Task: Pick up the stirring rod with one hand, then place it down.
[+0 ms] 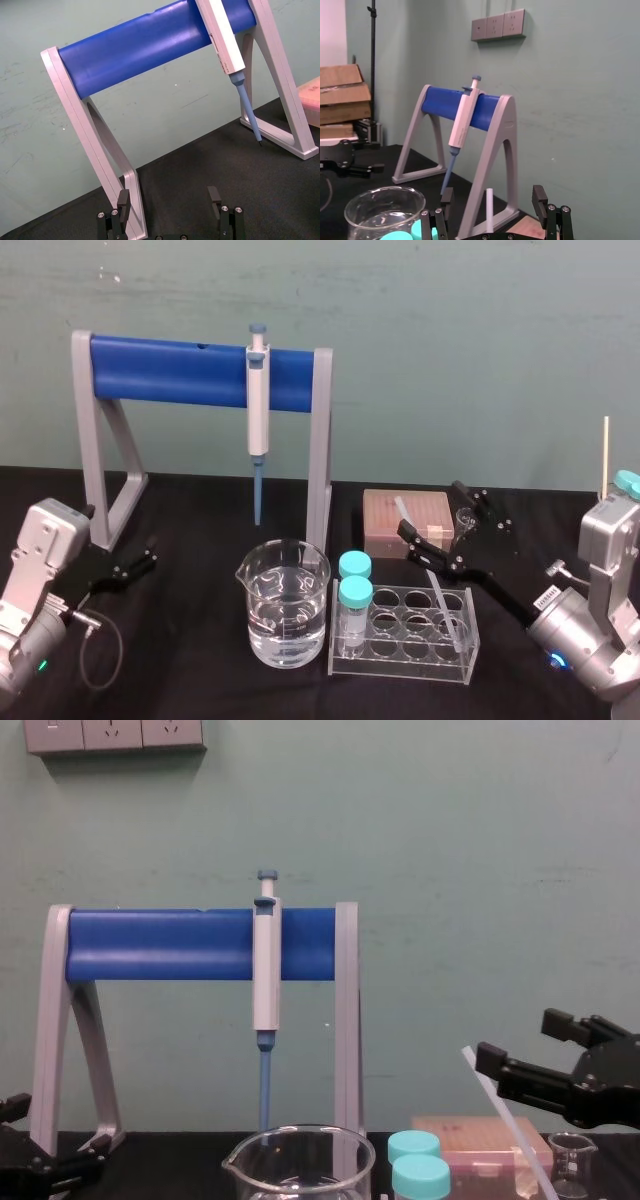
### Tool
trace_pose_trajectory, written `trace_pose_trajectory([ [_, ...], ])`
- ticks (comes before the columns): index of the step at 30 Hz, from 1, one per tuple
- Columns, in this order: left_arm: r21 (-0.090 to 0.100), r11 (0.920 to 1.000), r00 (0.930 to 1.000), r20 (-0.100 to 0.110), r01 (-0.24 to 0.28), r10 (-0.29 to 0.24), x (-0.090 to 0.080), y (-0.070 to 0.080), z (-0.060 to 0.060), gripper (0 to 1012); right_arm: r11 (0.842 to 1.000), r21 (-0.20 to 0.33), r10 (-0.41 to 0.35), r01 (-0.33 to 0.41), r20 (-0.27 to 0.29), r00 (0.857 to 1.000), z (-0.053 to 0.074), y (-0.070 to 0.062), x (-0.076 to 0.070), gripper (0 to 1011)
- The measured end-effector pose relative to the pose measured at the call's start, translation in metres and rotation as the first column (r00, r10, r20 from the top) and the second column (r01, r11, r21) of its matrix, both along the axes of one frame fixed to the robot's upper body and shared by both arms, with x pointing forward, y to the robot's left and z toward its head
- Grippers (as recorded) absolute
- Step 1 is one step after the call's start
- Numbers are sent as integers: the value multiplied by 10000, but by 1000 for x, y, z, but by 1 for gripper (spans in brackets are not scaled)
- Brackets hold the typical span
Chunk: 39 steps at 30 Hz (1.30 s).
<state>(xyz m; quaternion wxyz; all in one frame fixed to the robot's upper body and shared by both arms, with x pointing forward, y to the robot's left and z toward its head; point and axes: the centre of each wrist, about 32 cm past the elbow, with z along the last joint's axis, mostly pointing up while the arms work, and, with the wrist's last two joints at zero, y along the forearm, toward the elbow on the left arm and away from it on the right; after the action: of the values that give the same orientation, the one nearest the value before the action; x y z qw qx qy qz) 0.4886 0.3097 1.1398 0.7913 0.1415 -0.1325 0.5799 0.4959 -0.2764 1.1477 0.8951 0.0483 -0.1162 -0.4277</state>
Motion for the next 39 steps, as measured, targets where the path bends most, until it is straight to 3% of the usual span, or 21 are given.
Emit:
trace_pose_trajectory([
  [7,0,10000,10000,0,0,0,0,0,0,1000,9991,286,320,-298,-810,9962,5,2,7,1003],
  [15,0,10000,10000,0,0,0,0,0,0,1000,9986,184,518,-495,-1655,9848,9,2,17,1003],
  [39,0,10000,10000,0,1,-1,0,0,0,1000,9956,504,902,-796,-2646,9601,5,-3,40,1003],
])
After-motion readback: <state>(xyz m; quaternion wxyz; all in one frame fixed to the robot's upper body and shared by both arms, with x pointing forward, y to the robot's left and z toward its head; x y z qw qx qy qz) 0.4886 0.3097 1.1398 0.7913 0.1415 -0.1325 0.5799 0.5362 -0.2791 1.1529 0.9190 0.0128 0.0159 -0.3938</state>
